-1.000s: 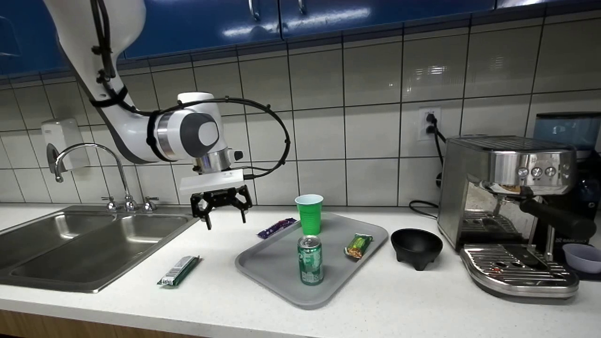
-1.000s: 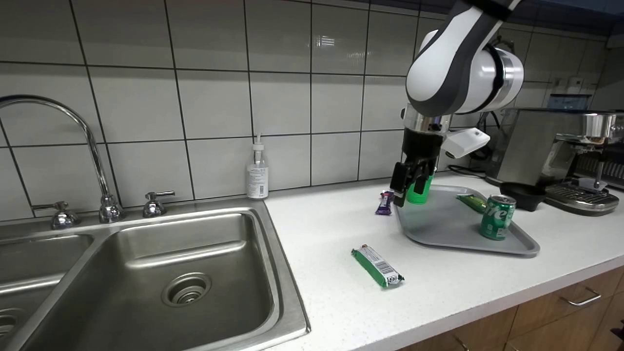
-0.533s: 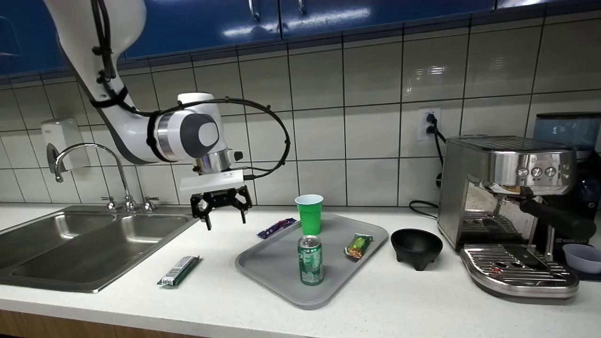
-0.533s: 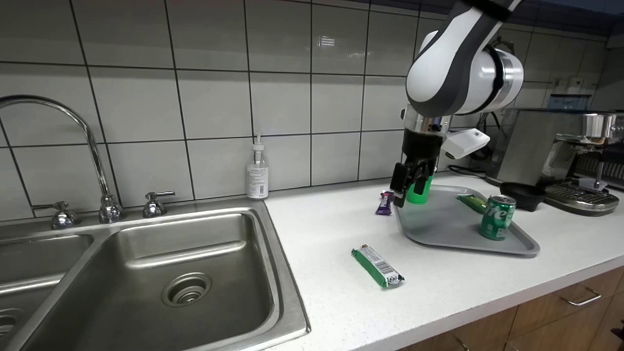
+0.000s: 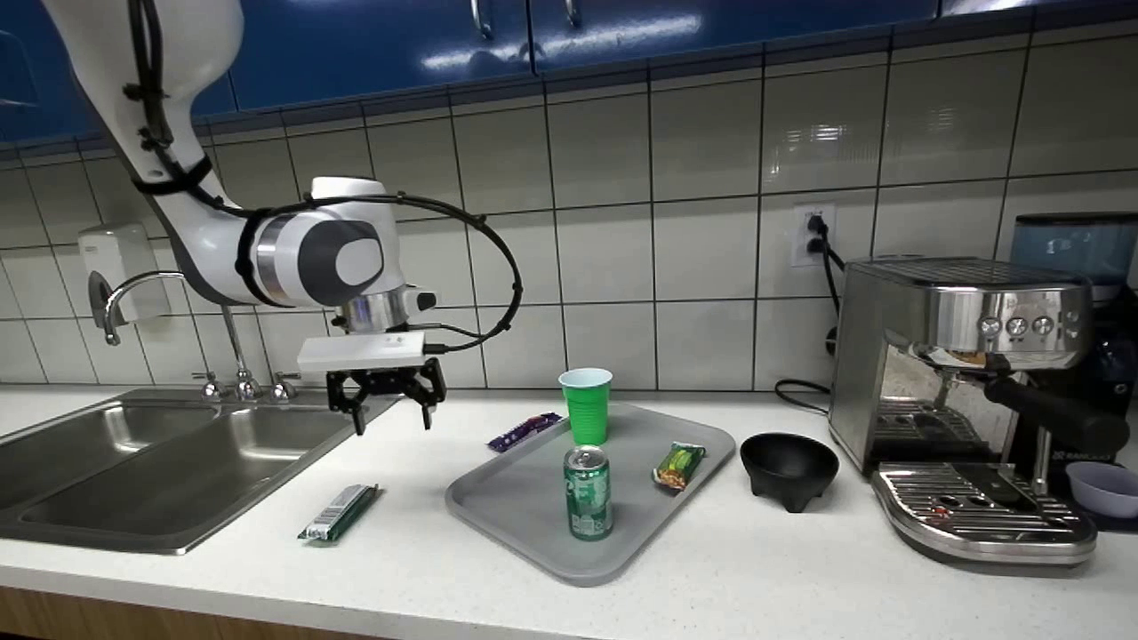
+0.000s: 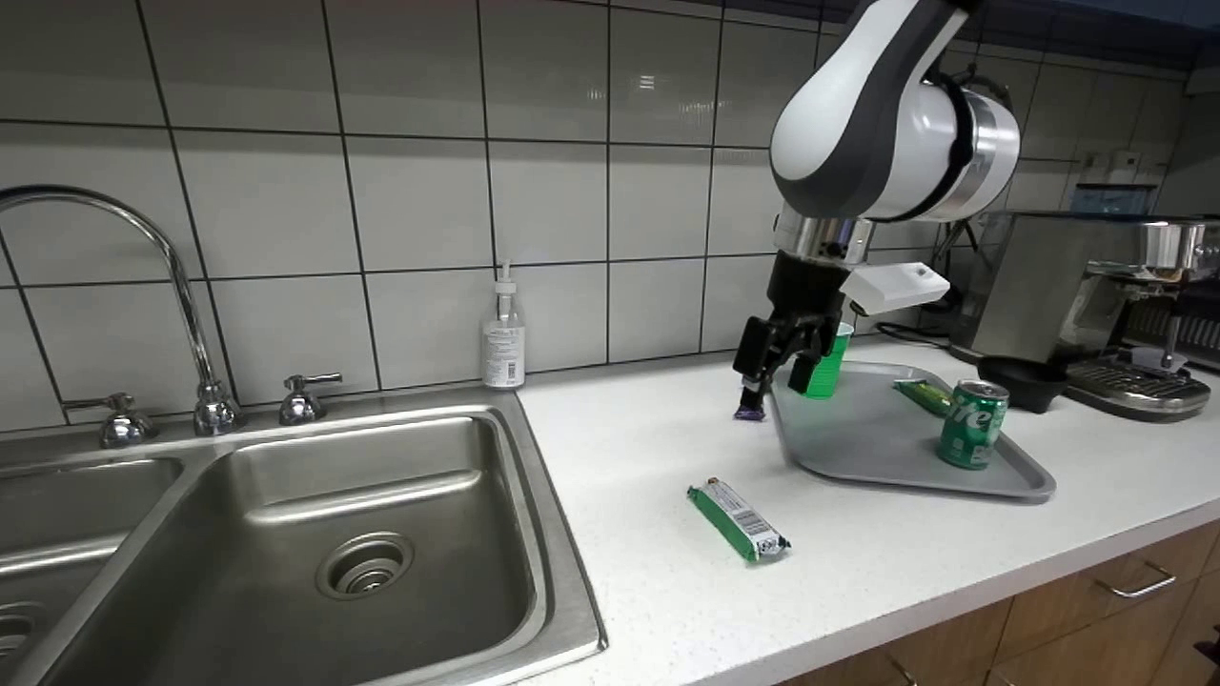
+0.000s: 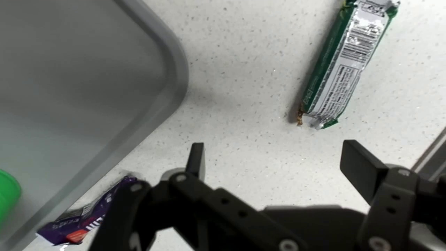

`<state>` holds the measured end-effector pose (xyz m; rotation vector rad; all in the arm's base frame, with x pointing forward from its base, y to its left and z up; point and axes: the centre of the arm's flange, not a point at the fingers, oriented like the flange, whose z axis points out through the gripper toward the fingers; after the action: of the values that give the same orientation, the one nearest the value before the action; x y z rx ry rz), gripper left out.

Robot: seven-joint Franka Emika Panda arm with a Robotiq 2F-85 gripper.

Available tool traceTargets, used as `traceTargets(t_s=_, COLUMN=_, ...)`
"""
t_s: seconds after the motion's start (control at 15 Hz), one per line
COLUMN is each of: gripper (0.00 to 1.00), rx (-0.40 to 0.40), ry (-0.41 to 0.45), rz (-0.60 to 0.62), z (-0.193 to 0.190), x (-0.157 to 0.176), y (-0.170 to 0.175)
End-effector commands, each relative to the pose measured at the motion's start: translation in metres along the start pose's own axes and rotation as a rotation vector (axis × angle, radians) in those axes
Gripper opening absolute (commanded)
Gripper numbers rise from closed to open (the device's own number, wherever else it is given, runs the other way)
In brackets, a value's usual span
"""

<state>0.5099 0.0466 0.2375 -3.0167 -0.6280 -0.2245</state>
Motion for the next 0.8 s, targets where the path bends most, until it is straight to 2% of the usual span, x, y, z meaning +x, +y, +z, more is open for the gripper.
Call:
traceTargets(t_s=0.0, gripper=1.0, rx=0.001, ry=-0.002, rz=0.031, z=-0.025, x=-0.026, y=-0.023)
traceTargets(t_s=0.27, gripper=1.0, rx=-0.01, ry=-0.039, rz=0.058, z=-0.009, x=-0.028, y=-0.04)
traceTargets(t_s=0.73, gripper=1.0, rx=-0.03, ry=-0.085, rz=0.095, z=0.05, x=-0.015, y=-0.071)
